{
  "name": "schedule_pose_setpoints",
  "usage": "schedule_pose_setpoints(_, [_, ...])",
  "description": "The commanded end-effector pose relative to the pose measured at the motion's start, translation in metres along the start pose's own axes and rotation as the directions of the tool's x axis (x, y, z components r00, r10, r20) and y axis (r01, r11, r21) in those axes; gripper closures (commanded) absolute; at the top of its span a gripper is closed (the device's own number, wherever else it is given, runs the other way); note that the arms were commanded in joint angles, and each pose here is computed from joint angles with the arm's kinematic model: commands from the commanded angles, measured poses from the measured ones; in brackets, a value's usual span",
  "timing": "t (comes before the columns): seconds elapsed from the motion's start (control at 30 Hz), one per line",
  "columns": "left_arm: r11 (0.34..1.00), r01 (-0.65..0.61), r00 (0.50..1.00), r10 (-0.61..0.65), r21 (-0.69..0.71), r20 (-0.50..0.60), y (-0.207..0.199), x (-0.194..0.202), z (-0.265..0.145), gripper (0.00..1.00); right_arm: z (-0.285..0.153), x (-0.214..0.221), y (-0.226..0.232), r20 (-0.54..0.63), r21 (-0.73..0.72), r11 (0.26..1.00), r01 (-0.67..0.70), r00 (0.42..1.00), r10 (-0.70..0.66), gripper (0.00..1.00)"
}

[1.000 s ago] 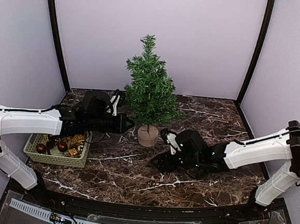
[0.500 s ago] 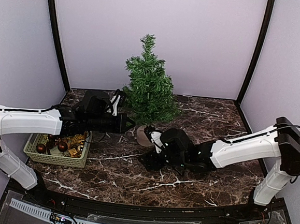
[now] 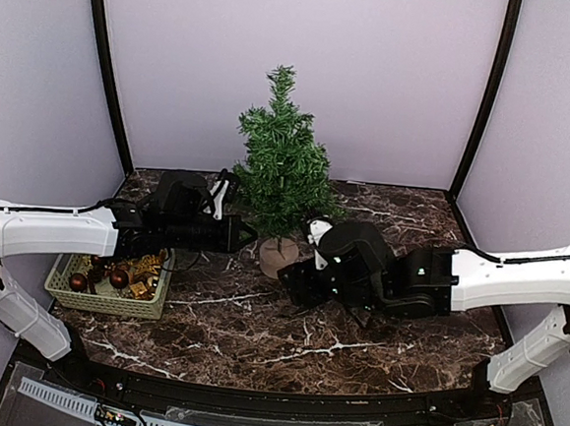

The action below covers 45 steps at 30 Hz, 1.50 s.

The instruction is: Decorate the small christmas tree

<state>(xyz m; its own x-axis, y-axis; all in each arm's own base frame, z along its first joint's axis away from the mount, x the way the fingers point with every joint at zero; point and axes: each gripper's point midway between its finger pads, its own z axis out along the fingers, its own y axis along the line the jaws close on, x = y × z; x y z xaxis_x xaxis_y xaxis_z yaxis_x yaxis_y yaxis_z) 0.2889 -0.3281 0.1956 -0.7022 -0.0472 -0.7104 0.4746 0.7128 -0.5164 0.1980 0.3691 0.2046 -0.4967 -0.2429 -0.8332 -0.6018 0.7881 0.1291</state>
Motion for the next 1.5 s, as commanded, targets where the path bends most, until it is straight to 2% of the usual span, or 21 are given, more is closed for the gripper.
schedule_pose_setpoints(0.0, [0.998, -0.037, 0.997, 0.033, 0.059, 0.067, -0.015, -0.018, -0.012, 1.00, 0.020, 0.011, 0.037, -0.020, -0.020, 0.999, -0.046, 0.999, 0.045, 0.39])
schedule_pose_setpoints(0.13, [0.997, -0.036, 0.997, 0.031, 0.073, 0.064, -0.018, -0.018, -0.011, 1.00, 0.046, 0.020, 0.084, -0.037, -0.118, 0.991, -0.065, 0.997, 0.061, 0.43])
schedule_pose_setpoints(0.23, [0.996, -0.037, 0.998, 0.032, 0.081, 0.061, -0.019, -0.017, -0.010, 1.00, 0.066, 0.033, 0.103, -0.056, -0.122, 0.992, -0.039, 0.998, 0.032, 0.43])
schedule_pose_setpoints(0.43, [0.994, -0.036, 0.998, 0.030, 0.103, 0.062, -0.023, -0.018, -0.009, 1.00, 0.099, 0.056, 0.097, -0.077, -0.018, 1.000, 0.011, 0.997, -0.012, 0.41])
schedule_pose_setpoints(0.67, [0.993, -0.032, 0.998, 0.025, 0.116, 0.057, -0.025, -0.017, -0.008, 1.00, 0.129, 0.076, 0.102, -0.100, 0.014, 0.998, 0.058, 0.993, -0.056, 0.39])
schedule_pose_setpoints(0.73, [0.993, -0.031, 0.998, 0.024, 0.116, 0.057, -0.024, -0.016, -0.008, 1.00, 0.137, 0.080, 0.098, -0.101, 0.036, 0.998, 0.056, 0.994, -0.052, 0.43])
schedule_pose_setpoints(0.83, [0.994, -0.034, 0.998, 0.028, 0.107, 0.057, -0.023, -0.016, -0.008, 1.00, 0.145, 0.082, 0.089, -0.094, 0.058, 0.998, 0.013, 0.996, -0.008, 0.57])
schedule_pose_setpoints(0.93, [0.995, -0.043, 0.998, 0.038, 0.093, 0.059, -0.020, -0.016, -0.010, 1.00, 0.138, 0.074, 0.072, -0.056, 0.087, 0.996, -0.030, 0.998, 0.035, 0.77])
schedule_pose_setpoints(1.1, [0.996, -0.043, 0.997, 0.039, 0.073, 0.066, -0.014, -0.017, -0.010, 1.00, 0.099, 0.045, 0.061, 0.032, 0.036, 0.998, -0.044, 0.999, 0.043, 1.00])
schedule_pose_setpoints(1.47, [0.997, -0.041, 0.996, 0.035, 0.071, 0.087, -0.008, -0.026, -0.005, 1.00, 0.001, 0.007, 0.010, 0.107, 0.084, 0.995, -0.052, 0.993, 0.043, 1.00])
